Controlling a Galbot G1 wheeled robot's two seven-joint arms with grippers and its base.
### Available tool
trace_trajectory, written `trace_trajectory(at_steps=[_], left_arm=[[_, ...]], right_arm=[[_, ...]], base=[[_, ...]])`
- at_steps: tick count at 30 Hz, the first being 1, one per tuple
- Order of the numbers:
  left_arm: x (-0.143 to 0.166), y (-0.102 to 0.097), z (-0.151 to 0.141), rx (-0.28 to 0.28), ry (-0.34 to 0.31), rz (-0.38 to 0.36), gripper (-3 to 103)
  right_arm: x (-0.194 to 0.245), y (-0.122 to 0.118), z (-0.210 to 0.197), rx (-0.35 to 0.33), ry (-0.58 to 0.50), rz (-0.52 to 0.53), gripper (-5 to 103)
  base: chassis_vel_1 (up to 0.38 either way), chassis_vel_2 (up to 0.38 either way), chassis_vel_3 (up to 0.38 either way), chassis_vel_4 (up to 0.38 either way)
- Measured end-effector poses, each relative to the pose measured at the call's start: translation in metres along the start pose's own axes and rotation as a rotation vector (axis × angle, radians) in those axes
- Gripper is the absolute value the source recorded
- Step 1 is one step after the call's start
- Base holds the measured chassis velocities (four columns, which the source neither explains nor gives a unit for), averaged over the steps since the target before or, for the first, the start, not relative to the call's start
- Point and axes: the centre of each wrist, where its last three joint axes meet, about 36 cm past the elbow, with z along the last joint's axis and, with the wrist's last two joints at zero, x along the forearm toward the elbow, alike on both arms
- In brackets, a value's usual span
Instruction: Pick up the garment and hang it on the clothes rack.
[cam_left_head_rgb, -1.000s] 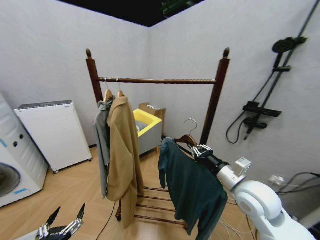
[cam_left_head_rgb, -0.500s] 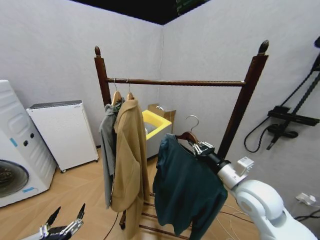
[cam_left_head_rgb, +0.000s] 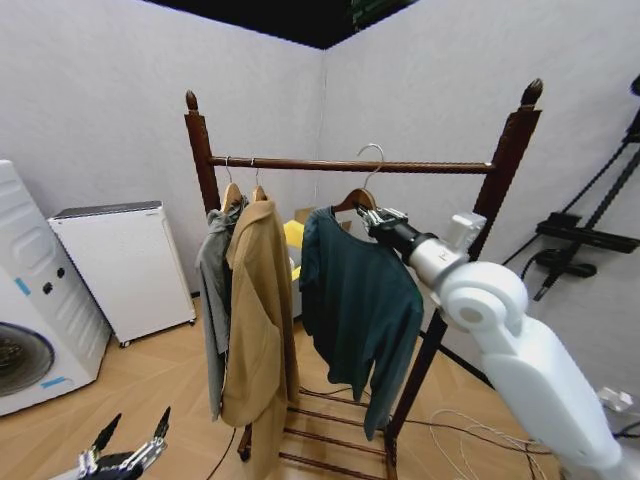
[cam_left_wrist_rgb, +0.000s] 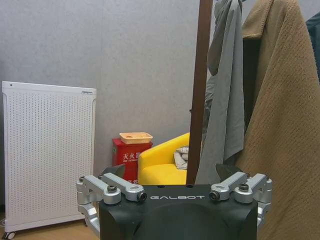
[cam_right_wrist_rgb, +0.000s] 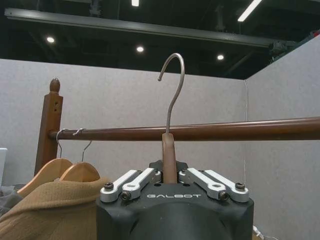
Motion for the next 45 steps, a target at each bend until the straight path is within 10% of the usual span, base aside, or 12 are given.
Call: trace_trajectory(at_steps=[22,45], left_arm=[[0.000,0.000,0.000,0.000,0.000,0.000,100],[0.000,0.000,0.000,0.000,0.000,0.000,100]], right_arm=[[-0.074,0.022,0.013,-0.088,0.208,0.054,10],[-0.114,0.062,0.011,-0.098,0.193,0.073,10]], base=[[0.000,0.000,0.000,0.000],[0.000,0.000,0.000,0.000]])
